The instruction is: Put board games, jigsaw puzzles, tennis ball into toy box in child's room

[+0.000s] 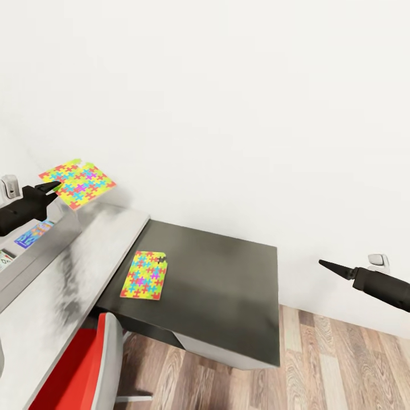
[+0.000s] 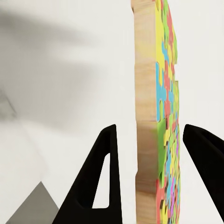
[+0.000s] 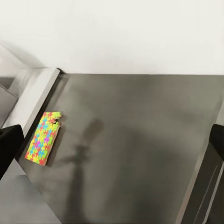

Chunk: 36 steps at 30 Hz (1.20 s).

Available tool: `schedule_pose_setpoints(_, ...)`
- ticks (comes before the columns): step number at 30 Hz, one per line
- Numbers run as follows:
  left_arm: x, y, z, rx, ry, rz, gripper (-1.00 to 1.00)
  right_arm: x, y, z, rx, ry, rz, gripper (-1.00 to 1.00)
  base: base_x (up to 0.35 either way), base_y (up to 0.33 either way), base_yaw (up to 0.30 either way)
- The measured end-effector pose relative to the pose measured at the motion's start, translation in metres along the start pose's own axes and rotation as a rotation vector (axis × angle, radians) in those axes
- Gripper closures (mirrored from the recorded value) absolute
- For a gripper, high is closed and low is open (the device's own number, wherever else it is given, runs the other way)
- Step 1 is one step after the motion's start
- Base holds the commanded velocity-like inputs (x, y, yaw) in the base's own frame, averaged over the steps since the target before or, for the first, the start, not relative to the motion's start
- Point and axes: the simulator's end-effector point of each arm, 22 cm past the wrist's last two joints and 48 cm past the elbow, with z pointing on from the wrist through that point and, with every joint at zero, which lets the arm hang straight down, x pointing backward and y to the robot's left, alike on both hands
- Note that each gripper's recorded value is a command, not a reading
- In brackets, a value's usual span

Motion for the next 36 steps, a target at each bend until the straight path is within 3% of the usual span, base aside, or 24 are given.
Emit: schedule_pose_setpoints(36,-0.0009,-0.0009,-0.0001,0.002,-0.003,0.005,1.00,-0.0006,-0.0004,-0.0005,0.001,-0.001,0.000,-1.00,0.021,0.045,0.000)
